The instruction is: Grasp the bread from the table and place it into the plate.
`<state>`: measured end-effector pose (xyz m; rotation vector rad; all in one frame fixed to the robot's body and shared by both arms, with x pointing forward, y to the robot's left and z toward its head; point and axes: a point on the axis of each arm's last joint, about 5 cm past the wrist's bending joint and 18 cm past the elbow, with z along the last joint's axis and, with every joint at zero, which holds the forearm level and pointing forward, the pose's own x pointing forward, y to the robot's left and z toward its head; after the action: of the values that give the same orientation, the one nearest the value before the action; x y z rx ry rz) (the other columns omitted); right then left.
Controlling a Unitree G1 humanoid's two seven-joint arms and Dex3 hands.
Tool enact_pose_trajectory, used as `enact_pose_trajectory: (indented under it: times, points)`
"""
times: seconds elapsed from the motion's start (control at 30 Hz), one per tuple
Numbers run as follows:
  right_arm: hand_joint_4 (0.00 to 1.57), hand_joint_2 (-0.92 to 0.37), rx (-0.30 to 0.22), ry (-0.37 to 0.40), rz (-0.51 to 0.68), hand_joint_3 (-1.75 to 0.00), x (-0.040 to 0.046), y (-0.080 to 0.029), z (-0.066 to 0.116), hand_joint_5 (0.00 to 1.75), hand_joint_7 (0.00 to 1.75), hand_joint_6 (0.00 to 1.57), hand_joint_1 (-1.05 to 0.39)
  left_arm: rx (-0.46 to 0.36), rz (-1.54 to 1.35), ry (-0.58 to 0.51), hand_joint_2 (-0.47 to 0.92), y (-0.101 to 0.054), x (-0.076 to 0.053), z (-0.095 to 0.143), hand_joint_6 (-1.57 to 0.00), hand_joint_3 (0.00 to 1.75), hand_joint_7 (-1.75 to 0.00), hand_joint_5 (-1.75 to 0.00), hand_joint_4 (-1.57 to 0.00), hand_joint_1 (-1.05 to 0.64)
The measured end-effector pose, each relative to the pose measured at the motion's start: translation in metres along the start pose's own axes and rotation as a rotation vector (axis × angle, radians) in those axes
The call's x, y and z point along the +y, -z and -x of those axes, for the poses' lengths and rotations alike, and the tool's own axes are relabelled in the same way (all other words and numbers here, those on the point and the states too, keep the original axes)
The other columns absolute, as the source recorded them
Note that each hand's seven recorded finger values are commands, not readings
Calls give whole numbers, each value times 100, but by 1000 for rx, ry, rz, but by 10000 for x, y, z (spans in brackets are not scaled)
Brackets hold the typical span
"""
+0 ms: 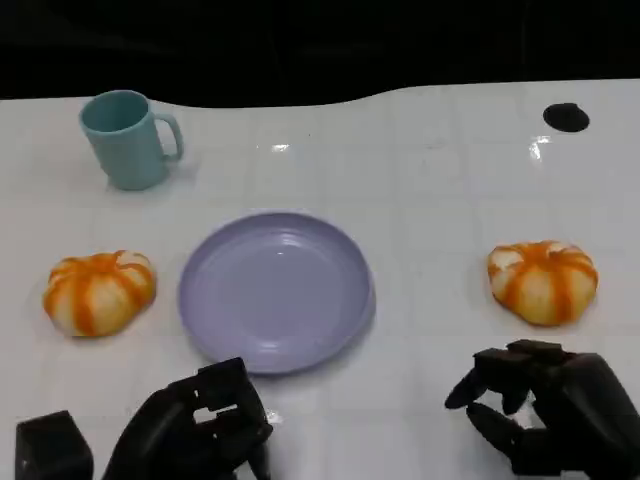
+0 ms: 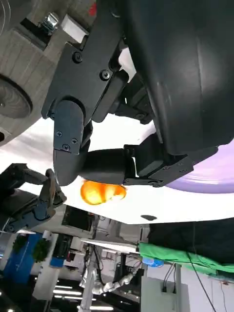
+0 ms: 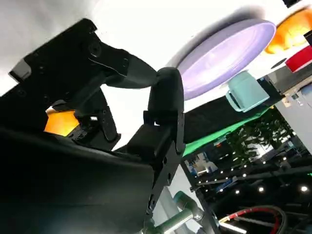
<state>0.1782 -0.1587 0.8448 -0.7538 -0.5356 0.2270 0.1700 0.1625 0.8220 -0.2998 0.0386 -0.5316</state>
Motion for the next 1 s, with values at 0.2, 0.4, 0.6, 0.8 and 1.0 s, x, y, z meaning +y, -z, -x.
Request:
enact_pose_trajectory:
  times: [0.2,0.4,0.6,0.8,1.0]
  points:
    - [58,-87,-3,26,20,-12,-44,-23,-50,84,12,84,-34,0,0,0,83,-1,0,-1,-74,37,-144,-175,-77,-60]
    - [49,-92,18,19,87,-2,-177,-38,-115,49,0,72,-41,0,-2,1,83,-1,0,-2,-73,38,-145,-175,-76,-59]
    - [38,-92,21,-5,181,-3,-281,-39,-152,37,0,57,-48,1,-3,2,82,0,-3,-4,-73,38,-144,-175,-76,-59]
    - [21,-92,76,-76,323,-4,-434,-64,-232,29,0,37,-53,1,-5,3,82,-1,-4,-7,-73,39,-145,-175,-76,-59]
    - [11,-90,146,-142,423,-1,-521,-98,-321,29,0,30,-56,4,-2,1,82,0,-4,-7,-73,39,-145,-175,-77,-58]
